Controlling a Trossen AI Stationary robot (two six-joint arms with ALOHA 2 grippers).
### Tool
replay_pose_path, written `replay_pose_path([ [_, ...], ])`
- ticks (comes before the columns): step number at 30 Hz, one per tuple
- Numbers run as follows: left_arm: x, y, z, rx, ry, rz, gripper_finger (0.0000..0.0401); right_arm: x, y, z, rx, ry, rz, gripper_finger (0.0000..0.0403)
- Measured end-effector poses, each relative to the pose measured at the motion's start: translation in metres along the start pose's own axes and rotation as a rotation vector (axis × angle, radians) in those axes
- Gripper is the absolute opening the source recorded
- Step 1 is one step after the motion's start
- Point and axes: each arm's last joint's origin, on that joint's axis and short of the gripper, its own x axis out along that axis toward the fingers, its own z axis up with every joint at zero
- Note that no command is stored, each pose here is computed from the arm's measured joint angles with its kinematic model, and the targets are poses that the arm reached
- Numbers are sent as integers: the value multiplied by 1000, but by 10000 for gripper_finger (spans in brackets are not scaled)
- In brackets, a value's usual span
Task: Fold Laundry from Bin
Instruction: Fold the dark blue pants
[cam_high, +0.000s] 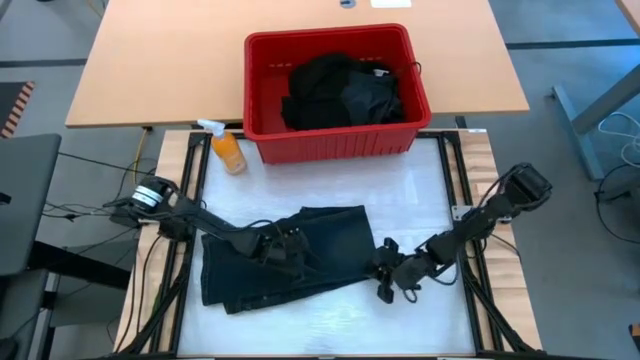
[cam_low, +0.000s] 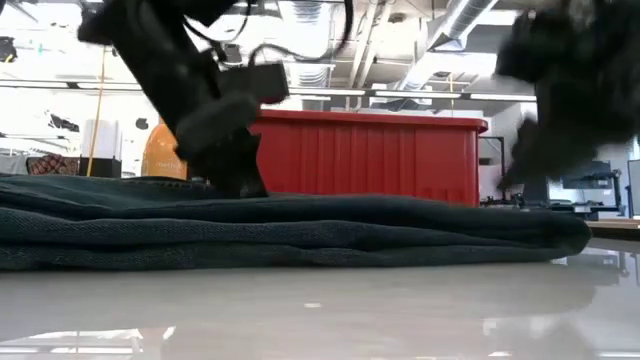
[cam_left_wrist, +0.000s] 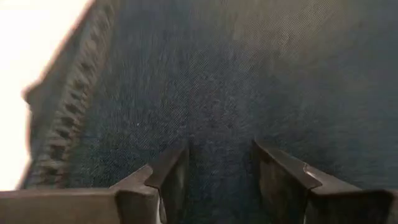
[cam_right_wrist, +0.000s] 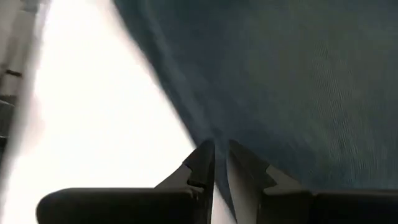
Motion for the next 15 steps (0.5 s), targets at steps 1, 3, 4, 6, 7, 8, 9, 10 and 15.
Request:
replay_pose_path([
  [1, 4, 1, -1, -3, 12, 0, 164, -4, 3, 7, -19, -39, 9, 69],
  [3, 8, 3, -1, -9, 23, 2, 164, -11, 7, 20, -60, -130, -6, 69],
  [4, 9, 4, -1, -9, 27, 4, 164, -12, 7, 26, -76, -185, -19, 69],
  [6, 6, 5, 1, -14, 22, -3, 164, -12, 9, 38, -98, -276, -17, 69],
  [7, 3, 5, 3, -11, 15, -7, 164, -9, 8, 42, -105, -304, -15, 69],
  [8, -2, 6, 6, -8, 5, -13, 164, -5, 7, 45, -106, -328, -8, 69],
  [9, -8, 7, 9, -4, -8, -17, 164, 0, 6, 46, -111, -337, 2, 69],
  [10, -14, 8, 12, -5, -28, -19, 164, 7, 4, 45, -112, -332, 7, 69],
  [15, -41, 8, 19, -6, -151, 81, 164, 47, -2, 36, -100, -306, 72, 69],
])
